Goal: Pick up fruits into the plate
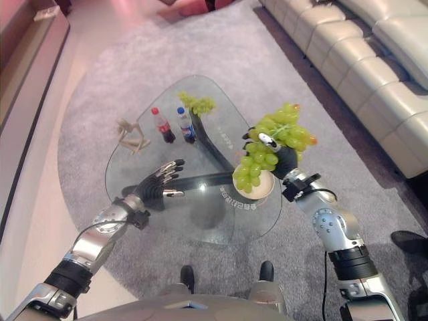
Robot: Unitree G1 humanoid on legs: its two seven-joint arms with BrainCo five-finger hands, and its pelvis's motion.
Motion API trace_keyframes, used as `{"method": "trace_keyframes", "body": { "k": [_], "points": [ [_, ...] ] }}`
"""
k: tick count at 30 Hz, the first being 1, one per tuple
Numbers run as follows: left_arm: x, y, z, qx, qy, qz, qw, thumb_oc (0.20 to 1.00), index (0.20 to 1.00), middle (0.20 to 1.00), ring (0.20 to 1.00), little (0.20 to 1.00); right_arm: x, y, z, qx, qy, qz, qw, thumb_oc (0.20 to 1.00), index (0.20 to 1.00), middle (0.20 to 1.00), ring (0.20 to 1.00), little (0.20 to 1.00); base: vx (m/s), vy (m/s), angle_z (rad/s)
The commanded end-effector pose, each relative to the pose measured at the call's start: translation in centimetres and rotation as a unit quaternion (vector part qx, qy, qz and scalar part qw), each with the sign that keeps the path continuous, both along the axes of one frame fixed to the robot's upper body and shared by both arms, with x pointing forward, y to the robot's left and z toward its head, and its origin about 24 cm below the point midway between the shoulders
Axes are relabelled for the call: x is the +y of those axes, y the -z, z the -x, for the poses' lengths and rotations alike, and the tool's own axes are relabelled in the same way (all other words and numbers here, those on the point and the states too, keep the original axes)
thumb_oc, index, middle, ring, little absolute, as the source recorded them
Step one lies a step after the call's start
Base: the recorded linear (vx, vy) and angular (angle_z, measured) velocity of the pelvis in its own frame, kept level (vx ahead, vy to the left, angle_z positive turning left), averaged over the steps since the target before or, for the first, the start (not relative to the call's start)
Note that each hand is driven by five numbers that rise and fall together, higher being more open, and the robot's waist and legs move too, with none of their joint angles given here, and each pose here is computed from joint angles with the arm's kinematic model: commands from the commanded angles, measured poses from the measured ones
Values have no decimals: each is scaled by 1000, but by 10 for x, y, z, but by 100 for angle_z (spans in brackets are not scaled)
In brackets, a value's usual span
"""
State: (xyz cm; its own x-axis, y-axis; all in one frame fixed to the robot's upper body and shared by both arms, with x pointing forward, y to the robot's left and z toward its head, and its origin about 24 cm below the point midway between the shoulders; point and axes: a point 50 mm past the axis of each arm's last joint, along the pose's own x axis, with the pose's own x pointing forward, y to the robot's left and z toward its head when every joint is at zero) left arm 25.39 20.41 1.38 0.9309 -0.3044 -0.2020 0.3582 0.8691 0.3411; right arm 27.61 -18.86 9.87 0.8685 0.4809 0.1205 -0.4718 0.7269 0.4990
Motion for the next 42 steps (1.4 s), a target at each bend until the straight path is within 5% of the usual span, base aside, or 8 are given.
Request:
{"method": "trace_keyframes", "body": {
  "k": [1, 11, 24, 28, 31, 32, 34, 42],
  "points": [
    [24, -7, -9, -52, -63, -54, 995, 1000, 1000, 1000, 1000, 1000, -14, -36, -10, -96, 49, -18, 994, 200, 200, 200, 200, 200, -52, 14, 2],
    [59, 47, 5, -11, -275, -156, 949, 1000, 1000, 1000, 1000, 1000, -46, 4, -36, -2, 202, 84, 976, 200, 200, 200, 200, 200, -86, -1, 5],
    [70, 64, 15, 27, -328, -184, 926, 1000, 1000, 1000, 1000, 1000, -94, -30, -62, -45, 348, 299, 887, 200, 200, 200, 200, 200, -87, -45, 8],
    [68, 67, 20, 25, -314, -194, 929, 1000, 1000, 1000, 1000, 1000, -120, -48, -69, -48, 392, 428, 813, 200, 200, 200, 200, 200, -49, -3, 11],
    [67, 68, 24, 17, -320, -194, 927, 1000, 1000, 1000, 1000, 1000, -142, -70, -72, -63, 420, 563, 708, 200, 200, 200, 200, 200, -7, -3, 13],
    [67, 67, 24, 16, -321, -194, 927, 1000, 1000, 1000, 1000, 1000, -143, -71, -72, -63, 424, 571, 700, 200, 200, 200, 200, 200, 0, -18, 7],
    [67, 65, 25, 4, -320, -197, 927, 1000, 1000, 1000, 1000, 1000, -156, -92, -74, -66, 448, 654, 606, 200, 200, 200, 200, 200, 25, -57, 8],
    [69, 56, 24, -24, -314, -200, 928, 1000, 1000, 1000, 1000, 1000, -173, -141, -74, -60, 492, 751, 436, 200, 200, 200, 200, 200, 36, -21, 12]
  ]
}}
